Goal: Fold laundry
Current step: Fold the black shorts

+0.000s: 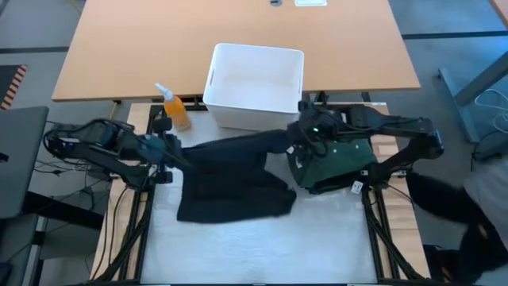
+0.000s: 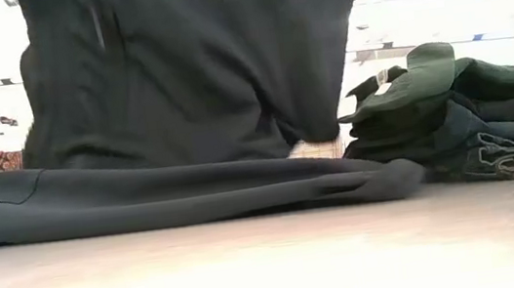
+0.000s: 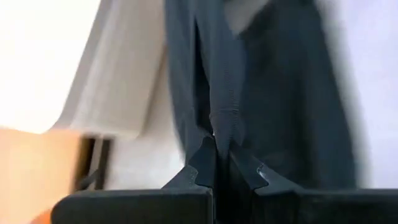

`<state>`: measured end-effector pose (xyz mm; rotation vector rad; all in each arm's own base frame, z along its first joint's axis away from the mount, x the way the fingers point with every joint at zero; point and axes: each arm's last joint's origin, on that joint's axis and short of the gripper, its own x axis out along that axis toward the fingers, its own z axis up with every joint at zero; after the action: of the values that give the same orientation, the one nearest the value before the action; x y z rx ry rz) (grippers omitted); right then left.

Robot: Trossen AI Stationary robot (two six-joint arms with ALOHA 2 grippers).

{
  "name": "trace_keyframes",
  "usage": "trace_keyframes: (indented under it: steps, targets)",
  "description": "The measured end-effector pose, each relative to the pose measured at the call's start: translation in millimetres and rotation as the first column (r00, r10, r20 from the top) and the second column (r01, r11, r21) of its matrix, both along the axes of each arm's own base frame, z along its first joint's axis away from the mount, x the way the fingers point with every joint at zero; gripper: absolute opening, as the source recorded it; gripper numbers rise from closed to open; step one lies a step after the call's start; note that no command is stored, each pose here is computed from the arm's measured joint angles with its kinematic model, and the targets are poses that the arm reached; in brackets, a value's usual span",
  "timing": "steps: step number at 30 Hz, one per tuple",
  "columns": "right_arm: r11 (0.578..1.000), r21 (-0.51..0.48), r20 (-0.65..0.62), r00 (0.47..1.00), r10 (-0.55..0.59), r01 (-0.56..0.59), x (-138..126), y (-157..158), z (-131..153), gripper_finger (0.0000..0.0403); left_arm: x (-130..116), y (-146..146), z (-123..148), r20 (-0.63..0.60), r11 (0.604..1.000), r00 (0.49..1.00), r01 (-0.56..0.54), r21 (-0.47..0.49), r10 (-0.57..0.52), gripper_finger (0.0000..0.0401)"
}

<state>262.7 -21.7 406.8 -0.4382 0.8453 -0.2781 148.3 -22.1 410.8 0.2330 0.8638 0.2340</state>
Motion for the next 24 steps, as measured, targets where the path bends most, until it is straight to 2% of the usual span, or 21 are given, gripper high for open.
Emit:
trace_keyframes:
  steps: [2,4,7,9,11,15,18,21,23,24]
  targets:
    - [0.998,0.024,0.025,0.998,0.060,-0.061,-8,10,11,0.0018,-1,-3,17,0.055,0.995,0.997,0.067,-0.072,-0.063,0.0000]
    - [0.978,0.092,0.098,0.979,0.179,-0.188,-16,24,28,0.0018,-3,-7,36,0.108,0.975,0.985,0.152,-0.160,-0.136,0.0000]
    - [0.873,0.216,0.244,0.890,0.385,-0.437,-30,45,58,0.0018,0,-15,62,0.218,0.915,0.946,0.296,-0.273,-0.241,0.0000]
    - [0.805,0.259,0.322,0.833,0.449,-0.534,-39,57,76,0.0018,3,-21,75,0.280,0.869,0.912,0.383,-0.313,-0.301,0.0000]
    - [0.762,0.275,0.360,0.797,0.484,-0.587,-48,67,87,0.0018,6,-28,86,0.335,0.818,0.872,0.465,-0.338,-0.357,0.0000]
    - [0.713,0.290,0.399,0.757,0.517,-0.639,-61,80,102,0.0018,11,-41,105,0.414,0.705,0.774,0.620,-0.344,-0.478,0.0000]
    - [0.682,0.278,0.433,0.722,0.540,-0.677,-71,87,114,0.0018,12,-49,121,0.457,0.654,0.704,0.697,-0.295,-0.544,0.0000]
    - [0.687,0.197,0.468,0.682,0.562,-0.700,-82,88,128,0.0018,5,-48,141,0.517,0.650,0.640,0.735,-0.195,-0.569,0.0000]
    - [0.720,0.138,0.475,0.683,0.555,-0.681,-87,83,134,0.0017,-1,-44,152,0.533,0.684,0.634,0.717,-0.133,-0.561,0.0000]
    - [0.744,0.120,0.473,0.697,0.539,-0.657,-87,80,136,0.0017,-4,-42,155,0.523,0.717,0.654,0.688,-0.112,-0.546,0.0000]
